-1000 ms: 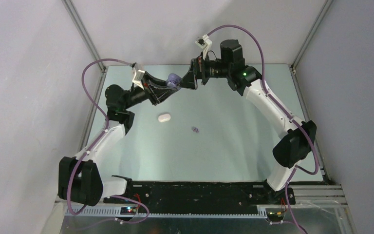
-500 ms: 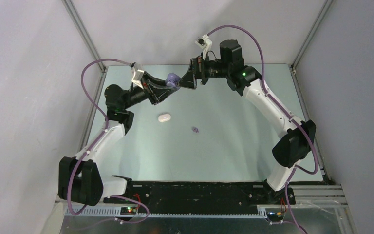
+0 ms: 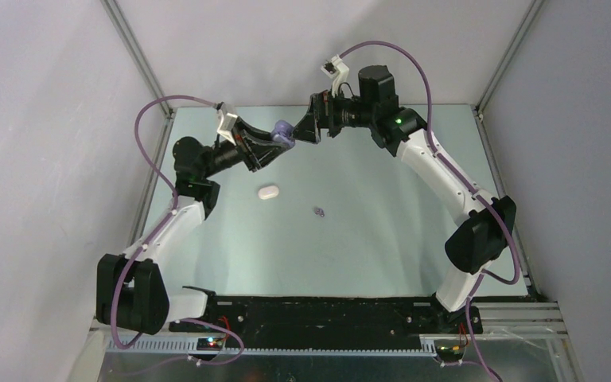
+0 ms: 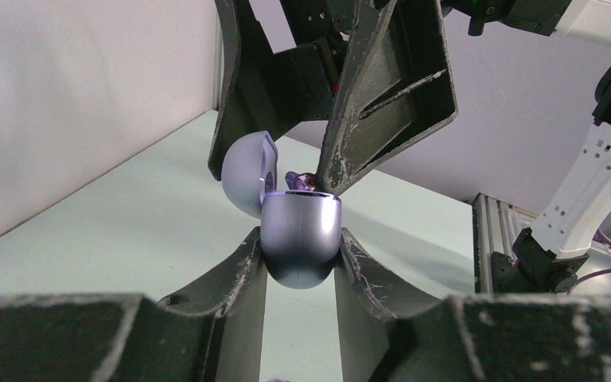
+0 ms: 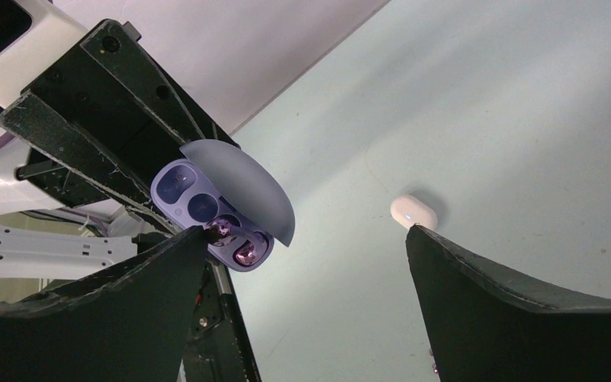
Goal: Insert the wireless bluetooth earbuds into the charging case
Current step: Adjust the right earbud in the right side groove of the charging case.
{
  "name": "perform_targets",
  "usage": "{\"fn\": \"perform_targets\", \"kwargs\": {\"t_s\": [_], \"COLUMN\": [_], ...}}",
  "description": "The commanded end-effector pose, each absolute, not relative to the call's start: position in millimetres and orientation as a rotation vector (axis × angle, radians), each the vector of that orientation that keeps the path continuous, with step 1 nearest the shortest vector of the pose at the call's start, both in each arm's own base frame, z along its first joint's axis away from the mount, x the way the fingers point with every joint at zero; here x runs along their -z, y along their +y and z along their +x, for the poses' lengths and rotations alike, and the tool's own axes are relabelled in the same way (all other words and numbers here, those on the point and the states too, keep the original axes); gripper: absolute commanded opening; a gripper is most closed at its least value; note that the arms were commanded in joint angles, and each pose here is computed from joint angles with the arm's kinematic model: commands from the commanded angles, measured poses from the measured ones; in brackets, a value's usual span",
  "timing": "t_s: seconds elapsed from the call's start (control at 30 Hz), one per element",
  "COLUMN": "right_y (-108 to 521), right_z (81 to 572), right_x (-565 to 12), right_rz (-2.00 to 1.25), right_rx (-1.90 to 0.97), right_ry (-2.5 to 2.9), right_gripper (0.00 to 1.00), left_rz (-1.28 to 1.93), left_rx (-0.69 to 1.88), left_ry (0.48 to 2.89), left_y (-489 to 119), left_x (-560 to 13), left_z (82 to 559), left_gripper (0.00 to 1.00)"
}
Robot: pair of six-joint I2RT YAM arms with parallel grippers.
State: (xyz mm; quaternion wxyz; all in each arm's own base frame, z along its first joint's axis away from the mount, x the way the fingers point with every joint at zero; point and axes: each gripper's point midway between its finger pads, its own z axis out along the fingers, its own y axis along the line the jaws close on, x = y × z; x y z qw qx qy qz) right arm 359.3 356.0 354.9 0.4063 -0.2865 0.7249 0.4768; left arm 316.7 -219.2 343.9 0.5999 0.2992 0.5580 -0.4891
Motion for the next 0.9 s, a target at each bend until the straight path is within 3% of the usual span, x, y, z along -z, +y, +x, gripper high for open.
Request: {"fn": "perform_targets", "kwargs": {"t_s": [0.0, 0.73, 0.87], "right_y": [347, 343, 342], "right_z": [374, 371, 342], "right_x": [-353, -339, -356], "right_rz": [-0.681, -0.695, -0.865], "right_rx": [-1.122, -1.113, -1.248], "right_ry": [1.843, 1.88, 1.766], "right_gripper": [0.99, 0.99, 0.99], "left_rz": [0.725, 0.734, 0.725], "left_rx": [1.108, 1.106, 1.098], "left_ry": [1.214, 1.21, 1.21], "left_y": [-218, -217, -216], "left_x": [-363, -364, -364], "left_z": [310, 312, 314], "left_gripper": [0.0, 0.0, 0.0]}}
